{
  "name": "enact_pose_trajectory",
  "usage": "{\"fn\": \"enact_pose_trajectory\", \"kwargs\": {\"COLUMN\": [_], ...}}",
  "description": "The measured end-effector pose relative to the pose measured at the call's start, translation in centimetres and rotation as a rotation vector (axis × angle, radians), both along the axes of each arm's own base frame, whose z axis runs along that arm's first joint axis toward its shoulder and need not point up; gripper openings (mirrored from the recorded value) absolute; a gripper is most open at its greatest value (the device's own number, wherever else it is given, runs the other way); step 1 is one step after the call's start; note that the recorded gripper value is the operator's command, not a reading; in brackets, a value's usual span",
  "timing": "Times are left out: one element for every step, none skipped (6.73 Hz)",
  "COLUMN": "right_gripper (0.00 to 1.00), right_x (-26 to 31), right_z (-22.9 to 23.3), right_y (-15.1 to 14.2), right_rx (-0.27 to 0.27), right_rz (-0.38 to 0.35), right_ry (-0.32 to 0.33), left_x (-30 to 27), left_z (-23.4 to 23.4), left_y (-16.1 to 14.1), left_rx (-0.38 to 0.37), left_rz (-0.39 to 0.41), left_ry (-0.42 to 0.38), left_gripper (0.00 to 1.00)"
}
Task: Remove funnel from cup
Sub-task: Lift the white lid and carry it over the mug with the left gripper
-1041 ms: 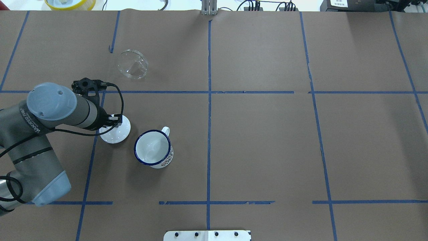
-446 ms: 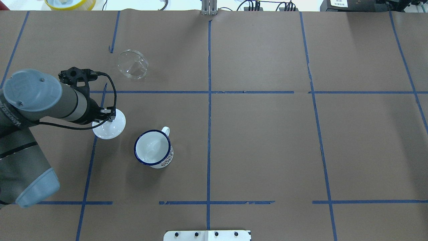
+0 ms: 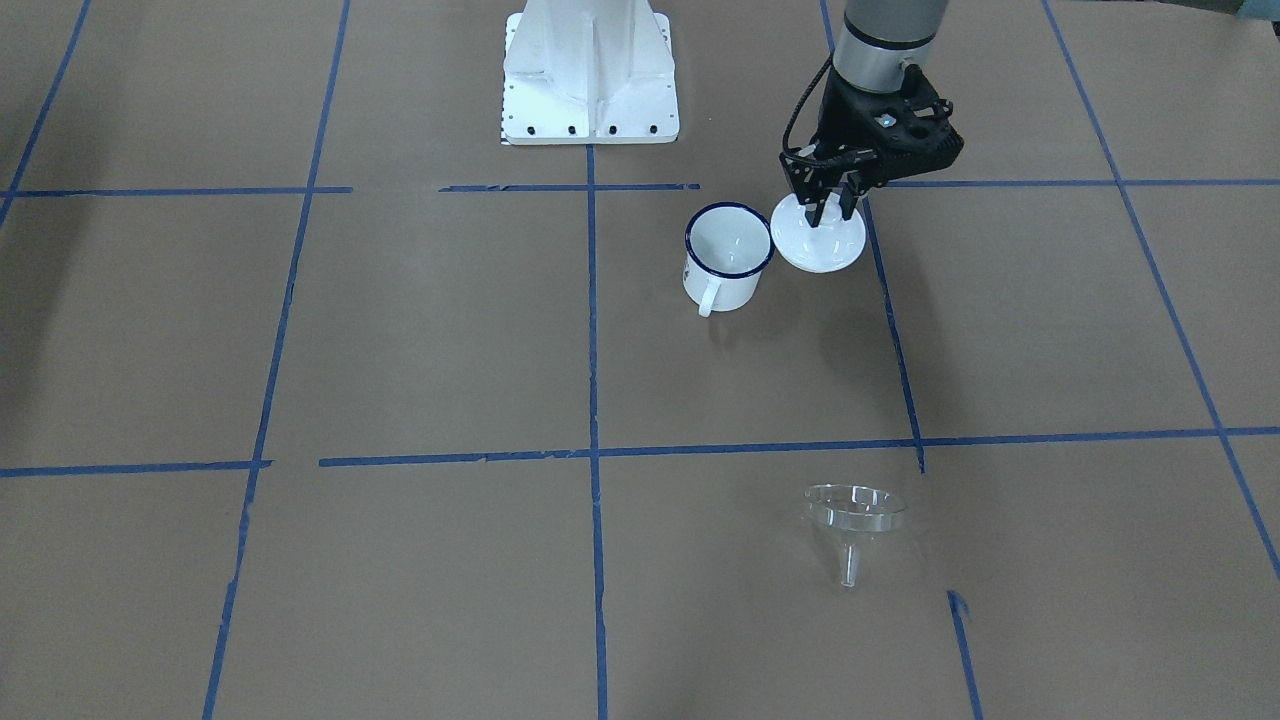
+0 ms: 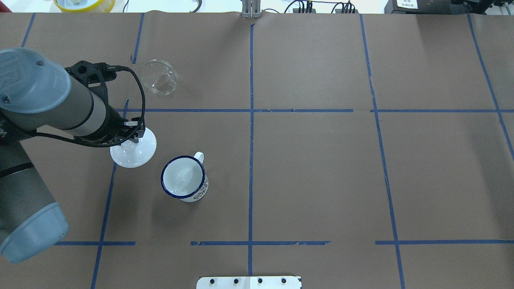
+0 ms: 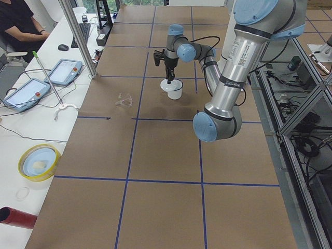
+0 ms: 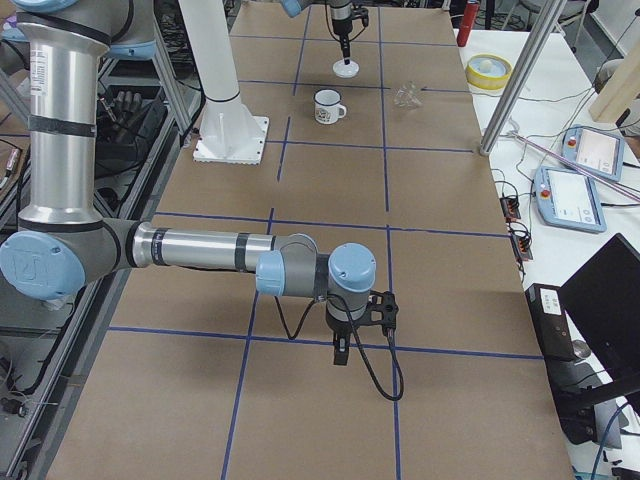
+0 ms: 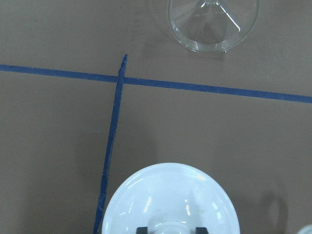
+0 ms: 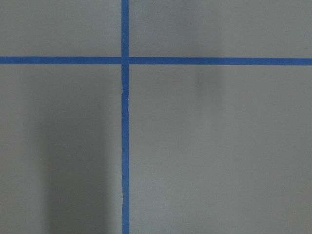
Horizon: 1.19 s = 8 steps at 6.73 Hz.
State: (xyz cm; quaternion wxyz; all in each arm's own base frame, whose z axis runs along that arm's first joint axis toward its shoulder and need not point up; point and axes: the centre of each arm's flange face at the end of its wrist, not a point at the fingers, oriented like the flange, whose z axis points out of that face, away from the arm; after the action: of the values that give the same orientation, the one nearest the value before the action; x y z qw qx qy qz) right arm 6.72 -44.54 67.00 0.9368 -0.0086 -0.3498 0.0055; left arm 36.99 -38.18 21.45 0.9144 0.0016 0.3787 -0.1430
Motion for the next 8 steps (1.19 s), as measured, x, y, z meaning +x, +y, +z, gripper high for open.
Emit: {"fn": "enact_pose_trajectory", "kwargs": {"right_gripper": [1.00,1.00,1.00,1.00,1.00,1.00,1.00,1.00], "right_x": [0.0,0.0,0.0,0.0,0.0,0.0,0.0,0.0], "right_z": [0.0,0.0,0.0,0.0,0.0,0.0,0.0,0.0], "right_y": [0.0,0.0,0.0,0.0,0.0,0.0,0.0,0.0], "right_rx": [0.000,0.000,0.000,0.000,0.000,0.000,0.000,0.000], "right_rz": [0.000,0.000,0.000,0.000,0.000,0.000,0.000,0.000], "right_ry": [0.000,0.000,0.000,0.000,0.000,0.000,0.000,0.000], "left_x": [2.4,4.1,5.3,6.0,6.6,6.9,7.2,7.5], "left_z": [-1.3,-2.2,-2.7,-2.8,-2.6,-2.4,-2.2,-1.9], "left_y": [1.4,2.2,2.6,2.6,2.5,2.3,2.2,2.0], "left_rx": [-0.038,-0.059,-0.071,-0.076,-0.078,-0.077,-0.074,-0.072], "left_rz": [-0.002,0.001,0.005,0.007,0.009,0.011,0.014,0.015], "left_ry": [0.015,0.026,0.028,0.025,0.023,0.021,0.021,0.023], "left_gripper": [0.00,0.00,0.00,0.00,0.00,0.00,0.00,0.00]}}
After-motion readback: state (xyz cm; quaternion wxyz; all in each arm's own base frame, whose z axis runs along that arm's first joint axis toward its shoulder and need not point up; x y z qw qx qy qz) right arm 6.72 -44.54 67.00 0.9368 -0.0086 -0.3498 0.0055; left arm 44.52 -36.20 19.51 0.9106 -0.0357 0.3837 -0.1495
